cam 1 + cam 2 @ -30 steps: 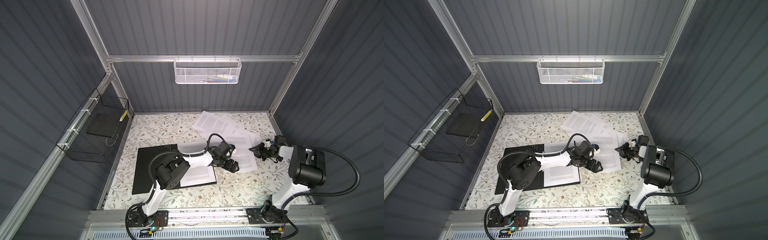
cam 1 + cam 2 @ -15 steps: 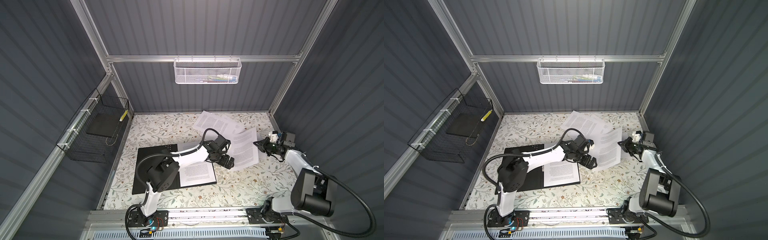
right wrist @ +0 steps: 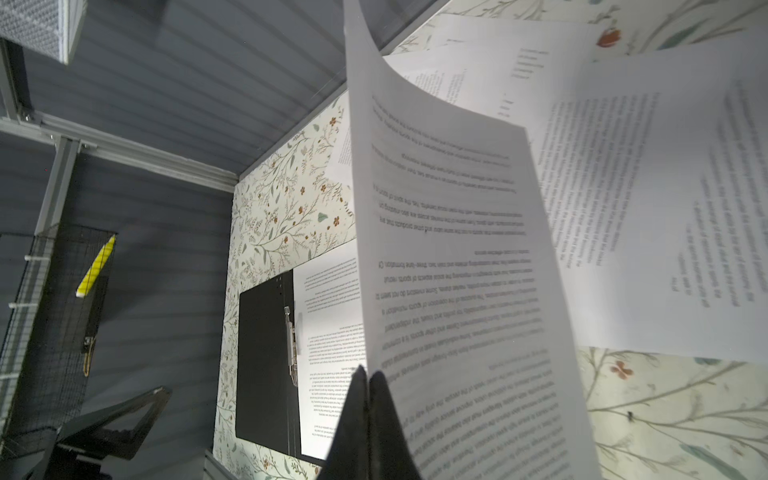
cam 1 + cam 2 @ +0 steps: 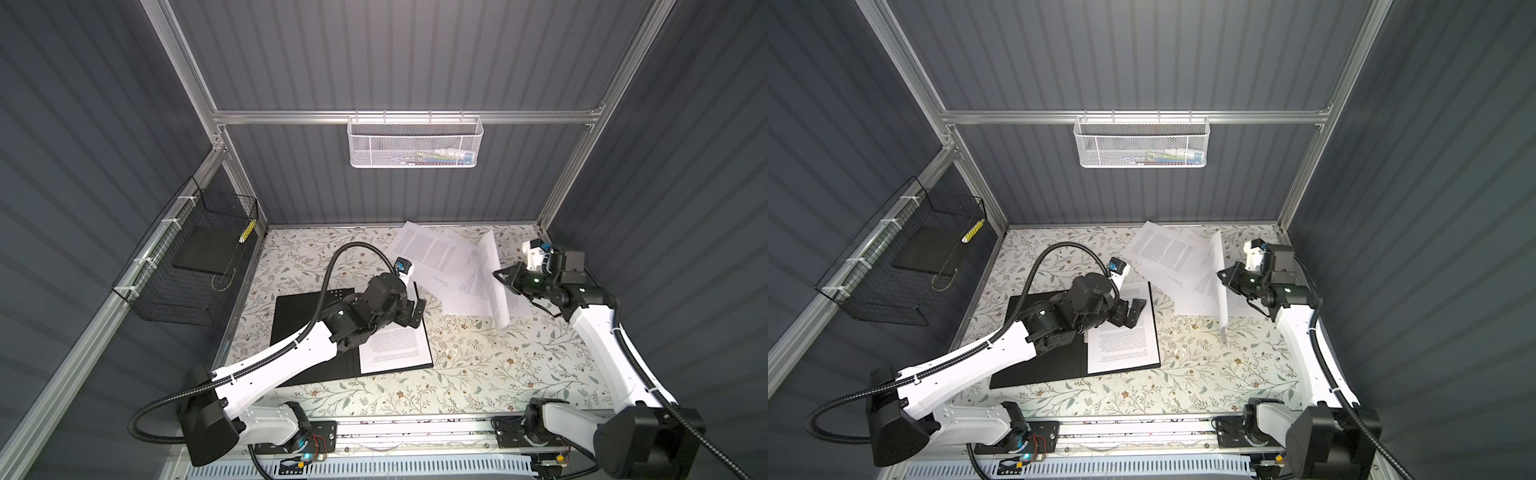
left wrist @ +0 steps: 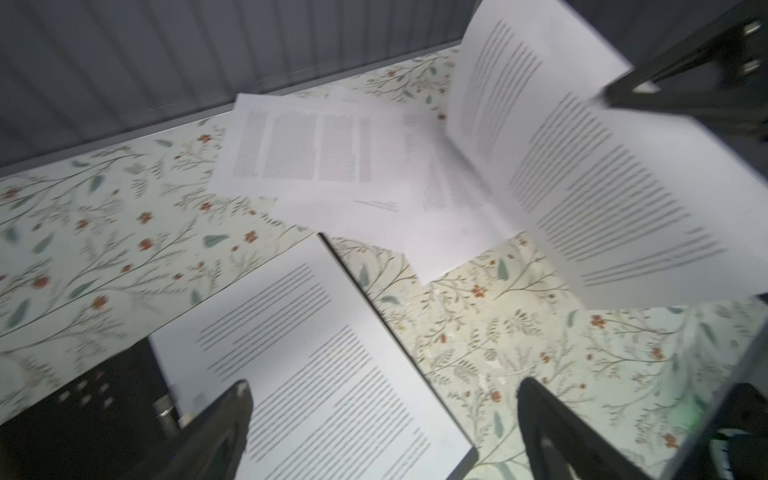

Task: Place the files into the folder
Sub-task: 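Lift the white sheet with both grippers and carry it toward the open folder, then lower the sheet onto the folder's page beside the clip with both grippers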

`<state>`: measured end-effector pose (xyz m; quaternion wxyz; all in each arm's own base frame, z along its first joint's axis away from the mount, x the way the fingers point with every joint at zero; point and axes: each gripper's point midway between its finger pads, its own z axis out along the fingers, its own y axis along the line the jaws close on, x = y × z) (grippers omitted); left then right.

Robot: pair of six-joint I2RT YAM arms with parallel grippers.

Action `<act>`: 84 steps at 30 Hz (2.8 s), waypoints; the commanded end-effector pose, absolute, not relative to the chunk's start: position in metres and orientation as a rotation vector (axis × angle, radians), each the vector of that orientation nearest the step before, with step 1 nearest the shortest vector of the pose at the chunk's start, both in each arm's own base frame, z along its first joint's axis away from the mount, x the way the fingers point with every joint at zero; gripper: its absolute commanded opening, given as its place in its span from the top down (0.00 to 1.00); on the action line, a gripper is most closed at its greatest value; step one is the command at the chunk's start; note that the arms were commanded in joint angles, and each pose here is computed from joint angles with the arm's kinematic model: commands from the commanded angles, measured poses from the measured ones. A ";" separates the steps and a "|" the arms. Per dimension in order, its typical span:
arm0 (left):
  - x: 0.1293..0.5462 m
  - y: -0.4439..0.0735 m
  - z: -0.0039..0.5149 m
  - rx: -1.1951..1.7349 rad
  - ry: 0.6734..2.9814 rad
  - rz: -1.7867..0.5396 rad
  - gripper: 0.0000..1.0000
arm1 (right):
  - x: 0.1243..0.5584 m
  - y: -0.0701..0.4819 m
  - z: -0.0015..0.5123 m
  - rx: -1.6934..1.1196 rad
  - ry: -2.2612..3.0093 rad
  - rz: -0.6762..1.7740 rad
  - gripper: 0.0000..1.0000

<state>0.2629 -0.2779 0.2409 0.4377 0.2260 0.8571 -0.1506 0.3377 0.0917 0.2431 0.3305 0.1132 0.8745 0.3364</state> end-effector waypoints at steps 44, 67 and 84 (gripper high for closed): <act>0.237 -0.153 0.203 0.442 2.177 0.058 0.00 | 0.343 0.266 0.073 0.327 2.531 0.940 1.00; 0.218 -0.178 0.180 0.602 2.283 -0.093 0.00 | 0.336 0.289 0.065 0.323 2.556 0.970 1.00; 0.218 -0.180 0.177 0.619 2.290 -0.087 0.00 | 0.333 0.297 0.059 0.355 2.569 0.979 1.00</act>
